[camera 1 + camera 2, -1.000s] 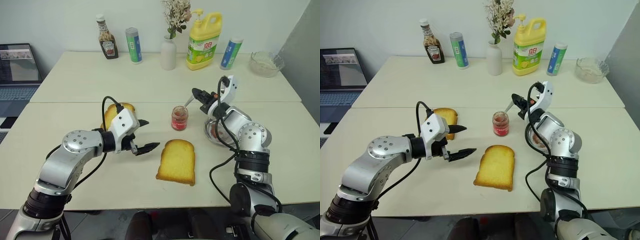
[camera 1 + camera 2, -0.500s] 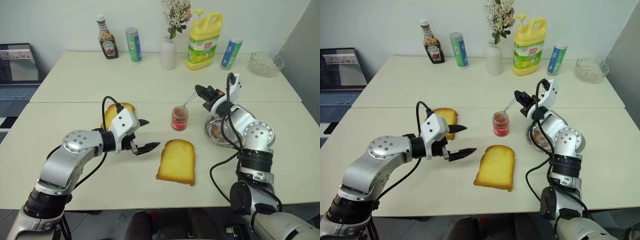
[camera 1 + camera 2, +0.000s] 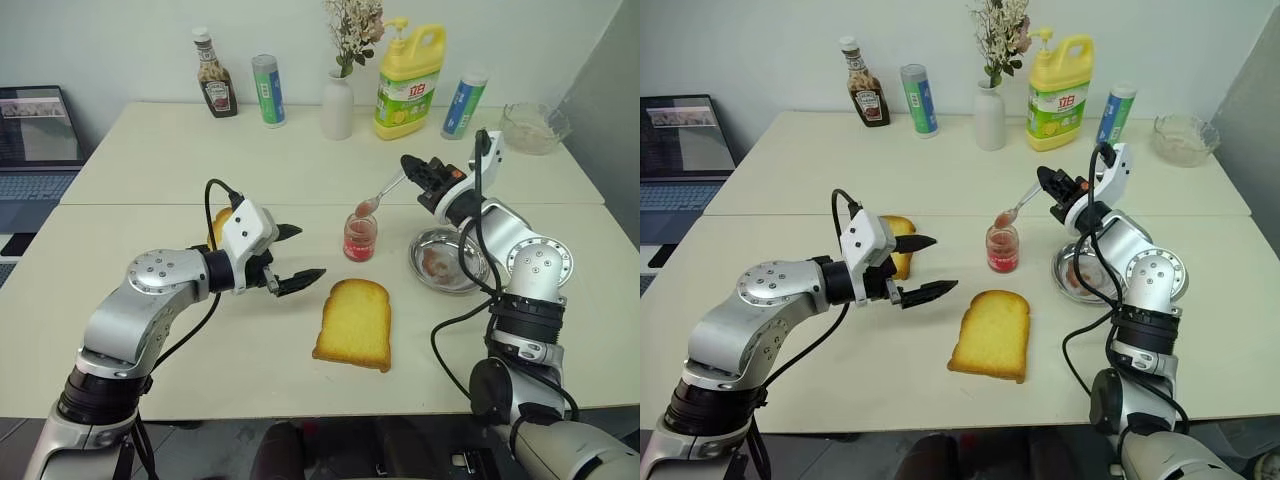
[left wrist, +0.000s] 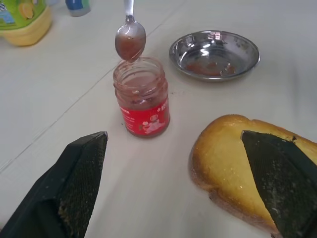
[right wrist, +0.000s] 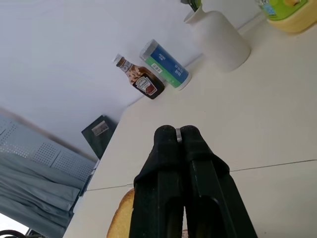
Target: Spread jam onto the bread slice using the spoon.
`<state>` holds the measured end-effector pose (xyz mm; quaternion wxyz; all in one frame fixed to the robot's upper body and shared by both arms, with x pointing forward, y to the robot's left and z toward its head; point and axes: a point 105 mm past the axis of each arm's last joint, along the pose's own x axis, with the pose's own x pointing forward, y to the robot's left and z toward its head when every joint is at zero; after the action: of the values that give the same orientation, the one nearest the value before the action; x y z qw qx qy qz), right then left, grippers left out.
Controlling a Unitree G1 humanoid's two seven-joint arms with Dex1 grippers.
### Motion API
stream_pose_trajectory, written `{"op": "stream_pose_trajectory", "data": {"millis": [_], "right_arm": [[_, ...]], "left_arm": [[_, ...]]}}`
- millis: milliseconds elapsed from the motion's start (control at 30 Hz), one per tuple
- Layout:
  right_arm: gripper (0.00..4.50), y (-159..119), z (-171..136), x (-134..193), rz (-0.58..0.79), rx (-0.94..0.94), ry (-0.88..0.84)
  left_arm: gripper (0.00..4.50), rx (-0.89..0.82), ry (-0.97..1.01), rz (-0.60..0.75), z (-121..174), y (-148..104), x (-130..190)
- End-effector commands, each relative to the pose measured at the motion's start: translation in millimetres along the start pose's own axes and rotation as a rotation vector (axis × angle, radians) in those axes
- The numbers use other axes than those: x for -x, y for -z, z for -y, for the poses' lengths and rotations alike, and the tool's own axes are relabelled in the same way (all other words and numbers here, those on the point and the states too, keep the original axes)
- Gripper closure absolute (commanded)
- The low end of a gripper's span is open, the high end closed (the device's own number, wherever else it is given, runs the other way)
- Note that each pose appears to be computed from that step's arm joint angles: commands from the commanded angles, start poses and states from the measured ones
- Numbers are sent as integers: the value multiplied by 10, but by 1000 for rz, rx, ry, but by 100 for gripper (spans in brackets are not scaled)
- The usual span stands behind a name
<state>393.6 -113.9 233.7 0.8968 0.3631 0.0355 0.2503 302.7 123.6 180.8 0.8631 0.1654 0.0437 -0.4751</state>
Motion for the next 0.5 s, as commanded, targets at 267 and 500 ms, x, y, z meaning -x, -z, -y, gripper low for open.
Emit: {"op": "stream_pose_trajectory", "data": {"millis": [267, 500], "right_arm": [[448, -125, -369, 113, 44, -61, -181], [448, -74, -679, 335, -9, -47, -347]], "left_arm": [[0, -16, 100, 101, 104, -225, 178], [0, -53, 209, 28, 260, -165, 437]]}}
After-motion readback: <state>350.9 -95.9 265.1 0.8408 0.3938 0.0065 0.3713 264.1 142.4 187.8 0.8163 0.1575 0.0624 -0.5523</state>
